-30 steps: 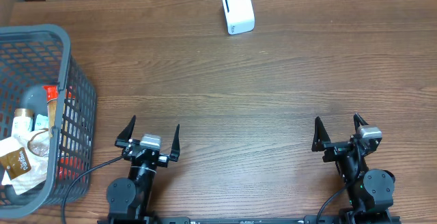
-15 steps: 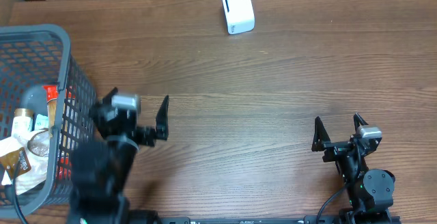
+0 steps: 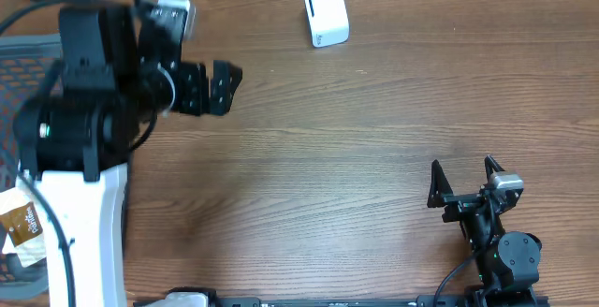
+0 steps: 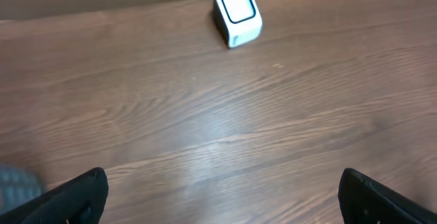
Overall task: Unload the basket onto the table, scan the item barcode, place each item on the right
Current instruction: 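Move the left gripper over the grey basket and lower into it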
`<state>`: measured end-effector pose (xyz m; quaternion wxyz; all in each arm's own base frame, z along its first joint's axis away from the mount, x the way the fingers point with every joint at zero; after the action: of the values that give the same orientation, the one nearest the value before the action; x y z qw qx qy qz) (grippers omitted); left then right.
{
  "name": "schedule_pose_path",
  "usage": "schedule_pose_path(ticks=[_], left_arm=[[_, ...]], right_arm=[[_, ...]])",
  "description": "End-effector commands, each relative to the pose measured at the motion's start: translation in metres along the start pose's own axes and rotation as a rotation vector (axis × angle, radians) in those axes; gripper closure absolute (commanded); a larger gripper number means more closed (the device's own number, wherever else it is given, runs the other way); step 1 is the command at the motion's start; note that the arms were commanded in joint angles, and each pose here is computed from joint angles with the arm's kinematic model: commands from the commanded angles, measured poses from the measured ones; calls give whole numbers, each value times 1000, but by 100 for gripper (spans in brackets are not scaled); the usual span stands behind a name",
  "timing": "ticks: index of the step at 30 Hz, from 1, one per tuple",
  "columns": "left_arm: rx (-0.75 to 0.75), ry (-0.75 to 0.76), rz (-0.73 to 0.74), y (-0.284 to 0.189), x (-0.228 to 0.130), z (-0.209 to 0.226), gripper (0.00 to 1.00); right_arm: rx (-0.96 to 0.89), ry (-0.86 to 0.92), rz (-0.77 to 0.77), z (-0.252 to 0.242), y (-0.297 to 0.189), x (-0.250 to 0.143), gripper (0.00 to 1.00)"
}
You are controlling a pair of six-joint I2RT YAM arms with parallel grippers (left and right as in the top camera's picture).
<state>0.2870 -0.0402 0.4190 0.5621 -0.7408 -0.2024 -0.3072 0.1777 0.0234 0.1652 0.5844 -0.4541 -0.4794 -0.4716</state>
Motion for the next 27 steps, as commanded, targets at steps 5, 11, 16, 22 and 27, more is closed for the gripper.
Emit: schedule_pose_path(ticks=[5,11,16,22,27], left_arm=[[316,-482,-51,-23,-3,65,0],[545,-842,-120,-64,-34,148,0],[698,-1146,-176,-87,-75,205,0],[793,-1269,-124,-68,-119,244,0],[816,-1220,-27,-42,-151,262,0]], right_arm=[[-6,-7,3,0,1,-3,0],[-6,-7,3,0,1,-3,0],[-6,-7,3,0,1,-3,0],[-6,-7,3,0,1,-3,0],[-6,-7,3,0,1,-3,0]])
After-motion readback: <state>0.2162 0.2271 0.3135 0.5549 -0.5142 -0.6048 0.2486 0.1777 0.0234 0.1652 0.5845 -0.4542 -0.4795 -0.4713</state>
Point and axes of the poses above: each gripper's point midway between its finger pads, its own y axis out along the fingers, its own z axis along the line the jaws close on, x = y × z, the point moved 7 cm from there along -y, back along the fingers, and after that the axes turned 1 degree about -y, right-handed, at the moved point
